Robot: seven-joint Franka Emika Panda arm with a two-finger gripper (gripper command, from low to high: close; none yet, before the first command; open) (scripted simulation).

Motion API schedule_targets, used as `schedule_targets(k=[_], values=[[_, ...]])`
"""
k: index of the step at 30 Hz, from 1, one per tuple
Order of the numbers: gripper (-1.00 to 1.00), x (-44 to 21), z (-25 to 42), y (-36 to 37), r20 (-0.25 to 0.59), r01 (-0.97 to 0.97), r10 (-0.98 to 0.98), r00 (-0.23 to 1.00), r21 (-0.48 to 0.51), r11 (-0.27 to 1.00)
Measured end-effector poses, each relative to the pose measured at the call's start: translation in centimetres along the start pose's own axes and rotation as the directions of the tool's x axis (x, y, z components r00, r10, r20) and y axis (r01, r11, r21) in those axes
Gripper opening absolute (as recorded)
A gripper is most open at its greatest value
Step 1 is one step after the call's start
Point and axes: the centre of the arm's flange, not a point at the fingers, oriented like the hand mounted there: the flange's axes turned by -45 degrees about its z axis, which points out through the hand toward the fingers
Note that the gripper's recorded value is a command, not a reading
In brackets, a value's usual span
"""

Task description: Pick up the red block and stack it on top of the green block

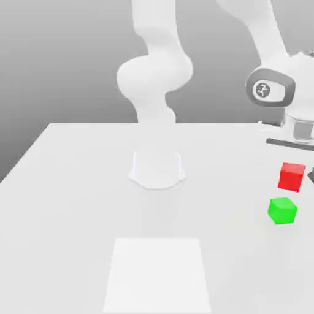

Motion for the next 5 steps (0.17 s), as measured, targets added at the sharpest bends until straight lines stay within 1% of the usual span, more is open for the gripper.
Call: schedule_targets(k=[2,3,5], values=[[-1.00,-0.1,2.1,-0.1,0.000,-0.002,0.002,1.000,0.000,1.000],[1.00,-0.1,2.8,-0.2,0.000,-0.002,0.002,1.000,0.000,1.000],[1.00,-0.1,2.8,-0.2,0.000,-0.002,0.002,1.000,0.000,1.000]])
